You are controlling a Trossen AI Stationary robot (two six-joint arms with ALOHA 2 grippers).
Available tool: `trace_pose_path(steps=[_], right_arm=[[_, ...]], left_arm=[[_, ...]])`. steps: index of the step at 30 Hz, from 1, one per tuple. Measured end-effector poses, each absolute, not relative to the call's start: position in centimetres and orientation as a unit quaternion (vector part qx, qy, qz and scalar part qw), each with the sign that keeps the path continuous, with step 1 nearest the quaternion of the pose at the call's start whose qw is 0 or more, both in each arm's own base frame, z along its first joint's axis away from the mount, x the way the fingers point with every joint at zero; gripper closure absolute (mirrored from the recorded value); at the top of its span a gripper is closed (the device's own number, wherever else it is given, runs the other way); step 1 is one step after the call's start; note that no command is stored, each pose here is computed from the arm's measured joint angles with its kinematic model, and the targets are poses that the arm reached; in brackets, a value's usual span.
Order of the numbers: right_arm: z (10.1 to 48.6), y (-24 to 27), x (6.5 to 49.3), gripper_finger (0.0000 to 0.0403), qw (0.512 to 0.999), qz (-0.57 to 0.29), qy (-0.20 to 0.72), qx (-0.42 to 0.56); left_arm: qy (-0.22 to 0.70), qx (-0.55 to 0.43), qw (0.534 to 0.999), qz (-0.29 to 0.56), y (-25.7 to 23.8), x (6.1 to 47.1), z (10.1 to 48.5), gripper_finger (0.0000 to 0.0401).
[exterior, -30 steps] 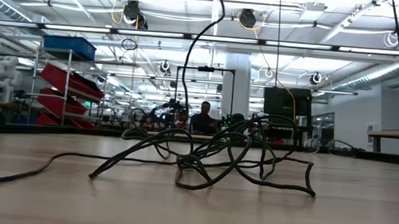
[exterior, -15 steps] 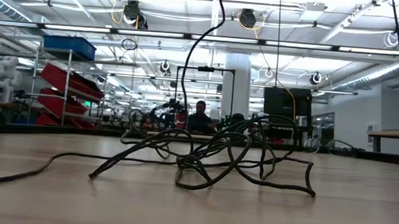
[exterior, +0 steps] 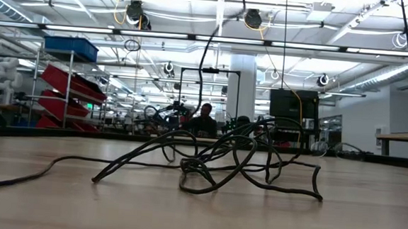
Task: Coil cords
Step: Coil the black wire onto the black spool
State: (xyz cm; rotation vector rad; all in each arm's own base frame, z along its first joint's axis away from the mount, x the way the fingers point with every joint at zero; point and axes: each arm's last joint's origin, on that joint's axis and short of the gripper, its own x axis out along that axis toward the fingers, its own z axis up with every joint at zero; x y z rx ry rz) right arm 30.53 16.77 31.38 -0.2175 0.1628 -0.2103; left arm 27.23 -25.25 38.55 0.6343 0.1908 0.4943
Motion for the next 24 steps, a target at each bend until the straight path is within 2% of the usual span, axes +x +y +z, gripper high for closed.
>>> trace_pose_path(steps=[4, 9, 12, 18, 24], right_arm=[[30.4, 16.5, 30.3, 0.0385, 0.980, -0.111, 0.124, -0.109], [28.3, 15.8, 29.5, 0.0362, 0.964, -0.130, 0.213, -0.092], [27.6, 15.6, 29.3, 0.0351, 0.961, -0.142, 0.226, -0.065], [24.3, 15.6, 28.8, 0.0338, 0.974, -0.133, 0.181, -0.022], [22.0, 14.5, 28.0, 0.0337, 0.996, -0.058, 0.057, 0.039]], left_arm=[[0.098, 0.317, 0.909, 0.253, -25.3, 27.0, 38.6, 0.0399], [0.120, 0.333, 0.882, 0.312, -25.0, 26.5, 38.8, 0.0399], [0.119, 0.329, 0.883, 0.314, -25.1, 26.0, 39.2, 0.0399], [0.116, 0.322, 0.884, 0.318, -25.2, 25.2, 39.7, 0.0399], [0.112, 0.312, 0.888, 0.318, -25.3, 25.0, 39.7, 0.0399]])
